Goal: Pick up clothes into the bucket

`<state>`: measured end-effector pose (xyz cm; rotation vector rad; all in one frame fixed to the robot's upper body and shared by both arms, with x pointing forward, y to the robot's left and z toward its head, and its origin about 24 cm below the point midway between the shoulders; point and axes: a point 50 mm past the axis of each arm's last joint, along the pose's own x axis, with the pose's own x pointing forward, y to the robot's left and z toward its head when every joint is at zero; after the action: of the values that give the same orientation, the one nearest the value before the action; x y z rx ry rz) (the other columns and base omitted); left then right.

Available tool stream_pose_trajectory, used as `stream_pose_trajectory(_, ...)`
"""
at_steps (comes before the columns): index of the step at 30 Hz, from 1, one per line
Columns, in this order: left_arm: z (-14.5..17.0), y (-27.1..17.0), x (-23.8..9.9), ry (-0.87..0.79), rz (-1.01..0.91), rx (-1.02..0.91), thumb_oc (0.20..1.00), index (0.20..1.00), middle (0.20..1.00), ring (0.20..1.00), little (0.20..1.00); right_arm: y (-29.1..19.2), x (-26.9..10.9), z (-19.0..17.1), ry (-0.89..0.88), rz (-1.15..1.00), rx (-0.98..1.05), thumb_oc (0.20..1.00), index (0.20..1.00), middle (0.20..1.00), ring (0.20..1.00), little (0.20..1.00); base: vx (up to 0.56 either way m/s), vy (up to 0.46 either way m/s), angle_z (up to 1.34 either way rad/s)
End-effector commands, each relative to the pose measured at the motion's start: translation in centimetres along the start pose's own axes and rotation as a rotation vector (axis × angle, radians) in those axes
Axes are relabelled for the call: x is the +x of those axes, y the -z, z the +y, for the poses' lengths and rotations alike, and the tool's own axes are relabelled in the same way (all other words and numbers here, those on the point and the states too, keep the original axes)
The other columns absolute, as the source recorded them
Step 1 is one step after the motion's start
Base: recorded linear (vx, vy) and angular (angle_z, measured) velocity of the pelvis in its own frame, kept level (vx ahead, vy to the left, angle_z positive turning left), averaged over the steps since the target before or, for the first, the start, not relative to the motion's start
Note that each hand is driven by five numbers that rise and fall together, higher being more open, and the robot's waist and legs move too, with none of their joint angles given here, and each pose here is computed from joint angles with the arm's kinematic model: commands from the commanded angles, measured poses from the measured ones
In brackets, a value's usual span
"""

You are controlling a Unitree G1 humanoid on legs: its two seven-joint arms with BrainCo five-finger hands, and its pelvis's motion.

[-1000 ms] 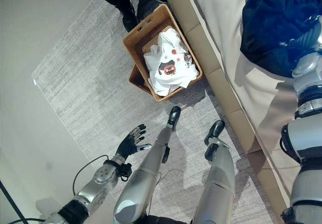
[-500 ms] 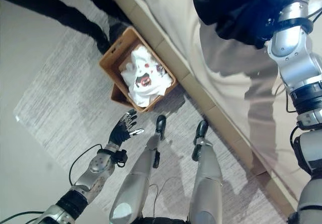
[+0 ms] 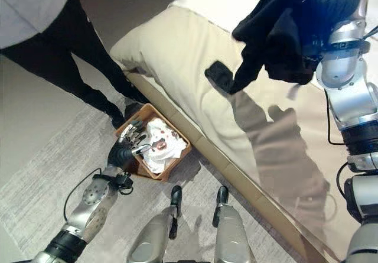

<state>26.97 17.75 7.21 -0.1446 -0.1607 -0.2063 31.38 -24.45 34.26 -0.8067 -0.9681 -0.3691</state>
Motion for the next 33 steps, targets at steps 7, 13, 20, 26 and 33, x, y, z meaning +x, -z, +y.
stream_pose_trajectory(7, -2.4, -7.6, 3.7, 0.211, -0.287, 0.197, 1.000, 1.000, 1.000, 1.000, 1.000, -1.7, -2.5, 2.7, -0.292, -0.059, 0.143, 0.200, 0.200, 0.200, 0.200, 0.200, 0.07, 0.000, -0.05)
stream_pose_trajectory(13, -4.7, -9.6, 6.0, 0.298, -0.357, 0.290, 1.000, 1.000, 1.000, 1.000, 1.000, -3.0, -2.8, 4.4, -0.405, -0.093, 0.187, 0.200, 0.200, 0.200, 0.200, 0.200, 0.01, 0.016, -0.20)
stream_pose_trajectory(20, -8.2, -11.0, 8.2, 0.437, -0.395, 0.351, 1.000, 1.000, 1.000, 1.000, 1.000, -6.3, -2.8, 6.3, -0.507, -0.209, 0.296, 0.200, 0.200, 0.200, 0.200, 0.200, 0.00, 0.016, -0.11)
stream_pose_trajectory(26, -10.6, -10.4, 9.4, 0.499, -0.365, 0.351, 1.000, 1.000, 1.000, 1.000, 1.000, -9.1, -3.0, 7.3, -0.529, -0.303, 0.430, 0.200, 0.200, 0.200, 0.200, 0.200, 0.00, 0.012, -0.07)
stream_pose_trajectory(33, -10.7, -8.0, 10.5, 0.425, -0.299, 0.463, 1.000, 1.000, 1.000, 1.000, 1.000, -12.2, -3.4, 7.3, -0.487, -0.419, 0.567, 0.200, 0.200, 0.200, 0.200, 0.200, 0.00, 0.000, 0.00)
